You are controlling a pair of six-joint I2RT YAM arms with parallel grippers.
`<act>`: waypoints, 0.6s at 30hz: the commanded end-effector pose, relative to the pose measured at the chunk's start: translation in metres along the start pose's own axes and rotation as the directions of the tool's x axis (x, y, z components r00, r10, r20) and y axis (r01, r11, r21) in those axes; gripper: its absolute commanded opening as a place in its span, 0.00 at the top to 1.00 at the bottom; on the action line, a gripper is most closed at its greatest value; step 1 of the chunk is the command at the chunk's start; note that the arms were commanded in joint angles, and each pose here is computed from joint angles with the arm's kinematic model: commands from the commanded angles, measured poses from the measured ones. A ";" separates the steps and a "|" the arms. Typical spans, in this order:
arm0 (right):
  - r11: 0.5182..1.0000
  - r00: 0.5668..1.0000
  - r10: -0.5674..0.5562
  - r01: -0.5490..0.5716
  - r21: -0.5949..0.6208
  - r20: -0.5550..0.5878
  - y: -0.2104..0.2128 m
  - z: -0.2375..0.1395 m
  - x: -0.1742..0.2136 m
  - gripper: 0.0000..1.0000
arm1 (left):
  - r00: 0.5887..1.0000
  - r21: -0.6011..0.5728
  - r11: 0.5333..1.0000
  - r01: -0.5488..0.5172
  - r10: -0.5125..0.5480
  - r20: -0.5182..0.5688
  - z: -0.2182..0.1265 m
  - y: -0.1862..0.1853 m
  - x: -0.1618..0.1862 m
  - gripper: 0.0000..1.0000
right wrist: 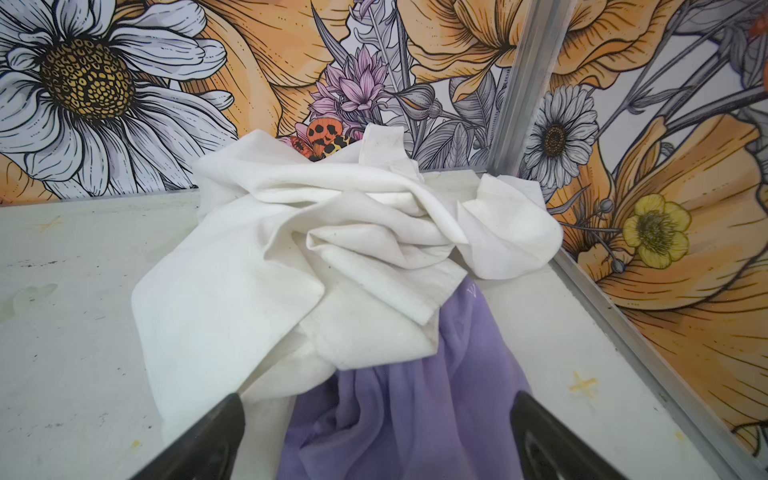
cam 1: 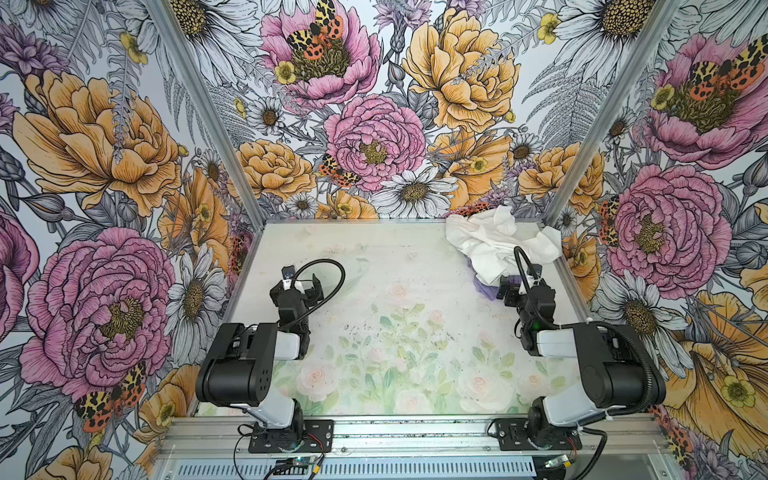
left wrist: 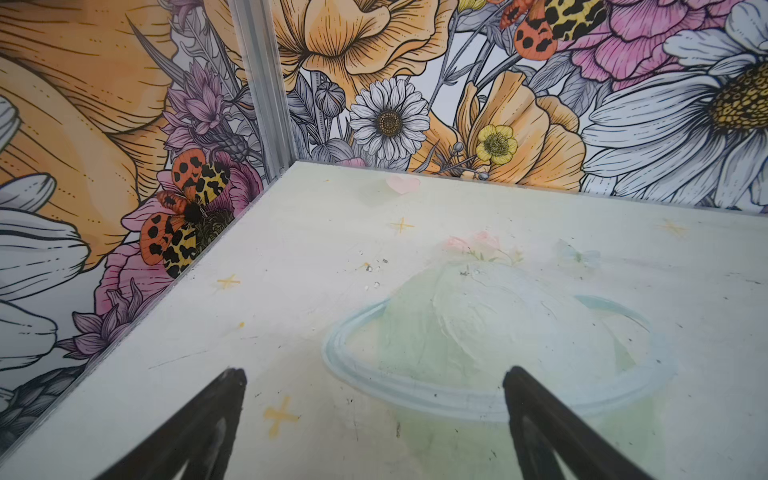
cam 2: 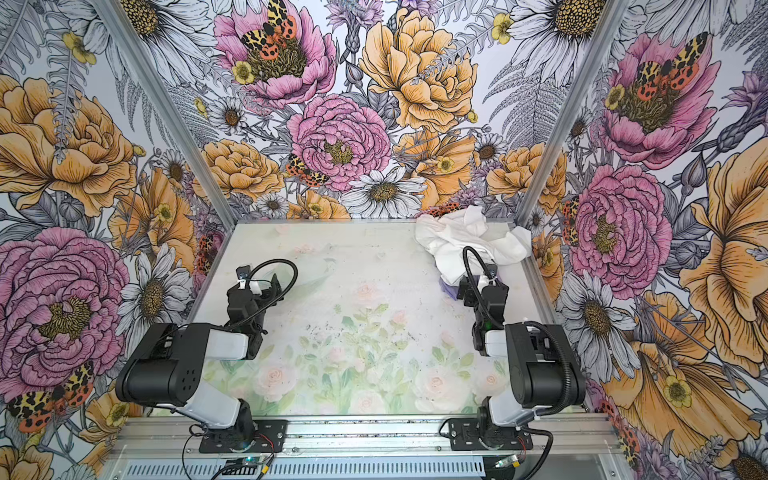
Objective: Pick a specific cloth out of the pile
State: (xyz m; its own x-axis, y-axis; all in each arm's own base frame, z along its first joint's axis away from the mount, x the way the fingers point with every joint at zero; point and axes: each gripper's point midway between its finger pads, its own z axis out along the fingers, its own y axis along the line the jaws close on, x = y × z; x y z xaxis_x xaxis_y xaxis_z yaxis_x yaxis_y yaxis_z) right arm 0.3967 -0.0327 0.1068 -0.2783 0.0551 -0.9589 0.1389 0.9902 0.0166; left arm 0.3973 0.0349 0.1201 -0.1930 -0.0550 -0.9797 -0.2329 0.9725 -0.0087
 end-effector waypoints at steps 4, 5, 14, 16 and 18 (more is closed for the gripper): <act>1.000 0.999 -0.003 0.003 0.007 0.036 0.000 0.000 -0.009 0.01 | 1.000 0.027 1.000 0.005 -0.006 0.031 0.001 -0.005 -0.012 0.01; 1.000 0.999 -0.002 0.002 0.005 0.035 0.000 0.000 -0.009 0.00 | 0.999 0.027 1.000 0.005 -0.006 0.031 0.001 -0.006 -0.012 0.01; 1.000 1.000 -0.010 0.010 -0.007 0.025 0.003 0.002 -0.007 0.00 | 1.000 0.027 1.000 0.006 -0.007 0.028 0.001 -0.005 -0.011 0.01; 1.000 1.000 -0.010 0.010 -0.007 0.025 0.003 0.002 -0.008 0.01 | 1.000 0.027 1.000 0.006 -0.007 0.030 0.001 -0.005 -0.012 0.01; 1.000 1.000 -0.009 0.010 -0.006 0.026 0.003 0.002 -0.008 0.01 | 1.000 0.027 1.000 0.007 -0.008 0.029 0.001 -0.005 -0.011 0.01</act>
State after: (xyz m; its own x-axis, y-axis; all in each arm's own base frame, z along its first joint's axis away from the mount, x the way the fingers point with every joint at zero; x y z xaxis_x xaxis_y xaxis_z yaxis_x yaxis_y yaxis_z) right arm 0.3967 -0.0324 0.1068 -0.2792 0.0490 -0.9590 0.1361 0.9906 0.0110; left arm 0.3971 0.0346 0.1188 -0.1983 -0.0549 -0.9786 -0.2315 0.9728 -0.0077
